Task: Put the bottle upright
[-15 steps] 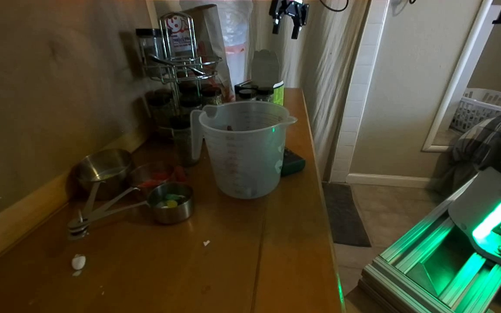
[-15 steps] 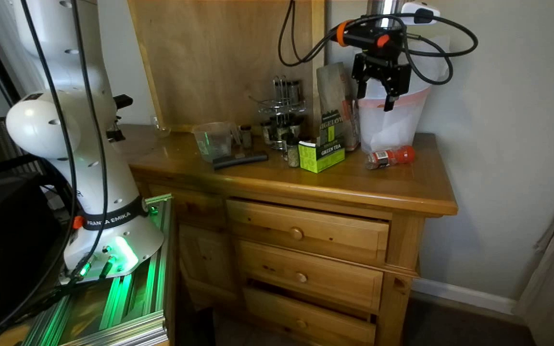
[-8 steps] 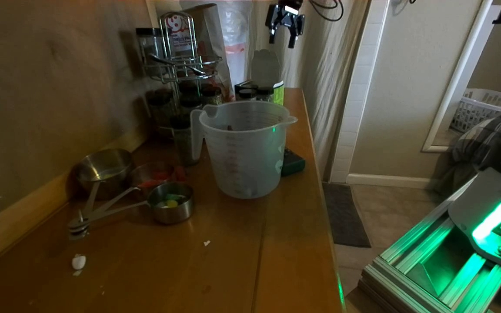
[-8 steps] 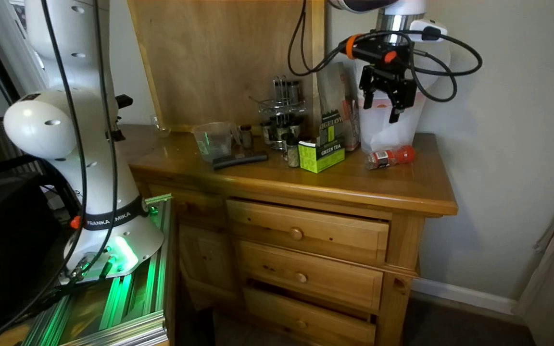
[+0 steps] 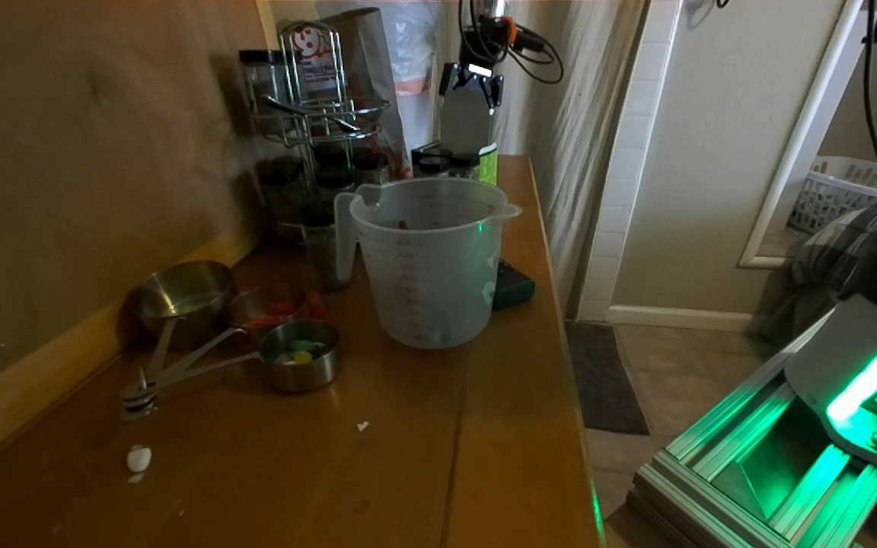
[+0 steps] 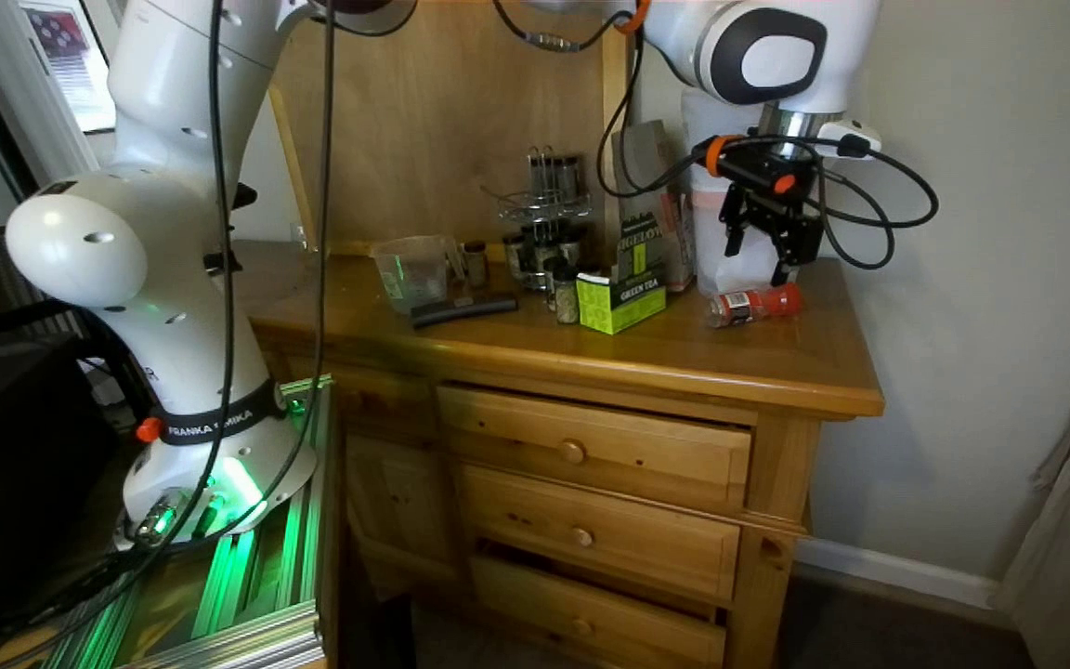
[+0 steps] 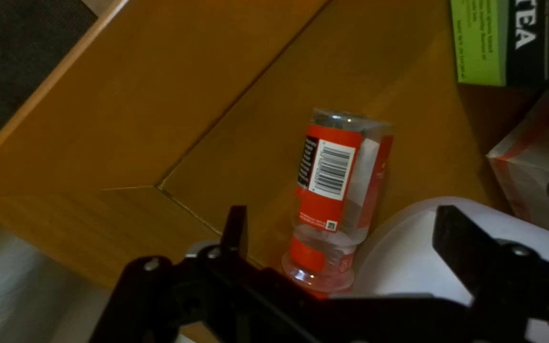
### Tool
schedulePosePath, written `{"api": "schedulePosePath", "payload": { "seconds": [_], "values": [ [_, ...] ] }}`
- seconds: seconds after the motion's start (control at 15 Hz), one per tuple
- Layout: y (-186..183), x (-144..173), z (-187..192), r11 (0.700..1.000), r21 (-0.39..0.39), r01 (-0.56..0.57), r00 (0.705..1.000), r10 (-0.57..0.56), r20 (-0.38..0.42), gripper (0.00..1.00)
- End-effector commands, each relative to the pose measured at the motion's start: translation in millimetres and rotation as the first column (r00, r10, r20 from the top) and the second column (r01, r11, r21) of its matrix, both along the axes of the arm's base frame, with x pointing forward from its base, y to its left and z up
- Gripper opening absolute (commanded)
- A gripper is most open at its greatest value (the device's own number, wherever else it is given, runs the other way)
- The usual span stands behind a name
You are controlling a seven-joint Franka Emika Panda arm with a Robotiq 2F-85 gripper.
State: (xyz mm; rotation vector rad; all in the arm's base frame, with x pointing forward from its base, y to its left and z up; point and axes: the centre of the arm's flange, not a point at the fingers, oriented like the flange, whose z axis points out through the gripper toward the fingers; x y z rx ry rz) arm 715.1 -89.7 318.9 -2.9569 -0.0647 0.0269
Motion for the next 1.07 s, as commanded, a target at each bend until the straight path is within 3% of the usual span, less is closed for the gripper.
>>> {"api": "schedulePosePath", "payload": {
  "seconds": [0.0, 0.2, 0.33, 0.53, 0.6, 0.67, 0.8, 1.0],
  "values": [
    [9, 35, -11, 1.000, 0.002, -0.021, 0.999, 0.021, -0.045, 1.00],
    [12, 39, -25, 1.000, 0.007, -0.029, 0.994, 0.029, -0.108, 1.00],
    [14, 41, -32, 0.999, 0.010, -0.036, 0.989, 0.038, -0.140, 0.93],
    [15, 44, -39, 0.999, 0.014, -0.048, 0.982, 0.050, -0.180, 0.91],
    [16, 44, -41, 0.998, 0.018, -0.055, 0.980, 0.057, -0.191, 0.82],
    [17, 45, -42, 0.998, 0.020, -0.059, 0.977, 0.062, -0.205, 0.66],
    [19, 45, -43, 0.997, 0.027, -0.073, 0.971, 0.077, -0.226, 0.57],
    [22, 42, -40, 0.996, 0.035, -0.079, 0.965, 0.085, -0.248, 0.35]
  ]
}}
